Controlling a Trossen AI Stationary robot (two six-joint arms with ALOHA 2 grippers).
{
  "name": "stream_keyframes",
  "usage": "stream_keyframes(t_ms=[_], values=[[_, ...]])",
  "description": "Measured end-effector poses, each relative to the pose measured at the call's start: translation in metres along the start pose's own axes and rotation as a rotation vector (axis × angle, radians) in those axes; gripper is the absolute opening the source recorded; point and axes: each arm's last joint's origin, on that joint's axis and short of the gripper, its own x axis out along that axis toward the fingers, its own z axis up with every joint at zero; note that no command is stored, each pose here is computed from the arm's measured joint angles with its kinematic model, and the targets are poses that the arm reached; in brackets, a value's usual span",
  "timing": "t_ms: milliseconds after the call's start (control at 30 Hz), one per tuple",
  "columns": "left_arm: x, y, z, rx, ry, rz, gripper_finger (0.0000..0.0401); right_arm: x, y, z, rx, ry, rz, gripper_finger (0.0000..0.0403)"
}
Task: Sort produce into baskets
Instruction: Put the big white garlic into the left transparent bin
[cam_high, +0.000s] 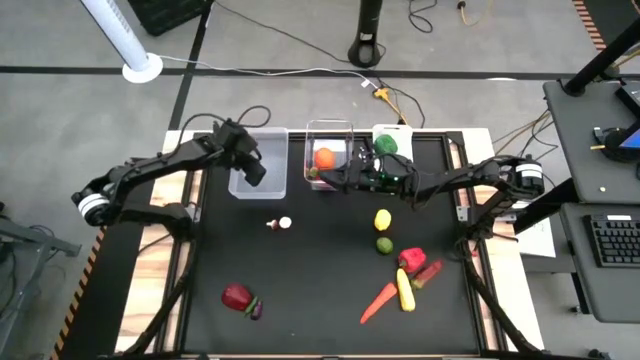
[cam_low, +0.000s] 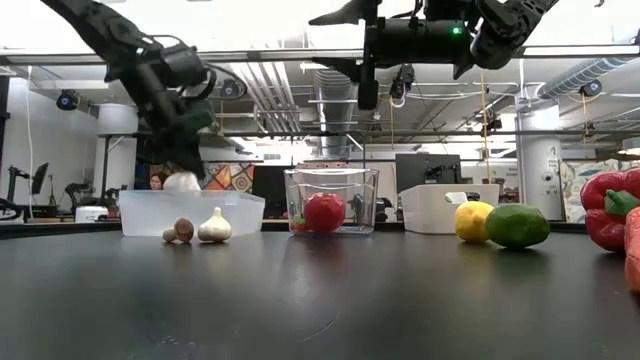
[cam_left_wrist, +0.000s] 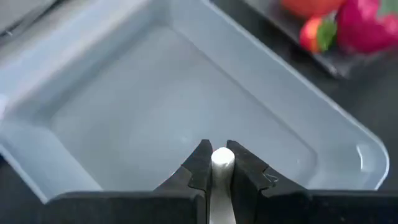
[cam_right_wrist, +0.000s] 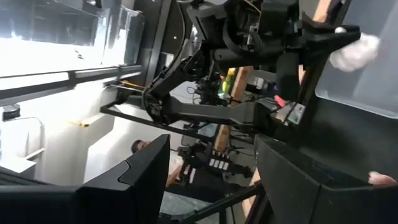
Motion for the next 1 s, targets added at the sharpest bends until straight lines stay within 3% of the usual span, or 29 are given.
stream_keyframes(t_ms=[300,600,1000], values=[[0.014,0.001,-0.01,0.012,0.059,-0.002,0.0033,0.002,-0.006,-0.002,0.004,0.05,-0.134,0.0224],[0.025,0.001,-0.008,0.041,0.056,0.002,0.006,0.015,0.007,0.002,-0.072,0.158,-0.323,0.0224],[0.023,0.001,-0.006,0.018,0.041,0.002,0.0116,0.003,0.039,0.012,-0.219,0.384,-0.86,0.0224]])
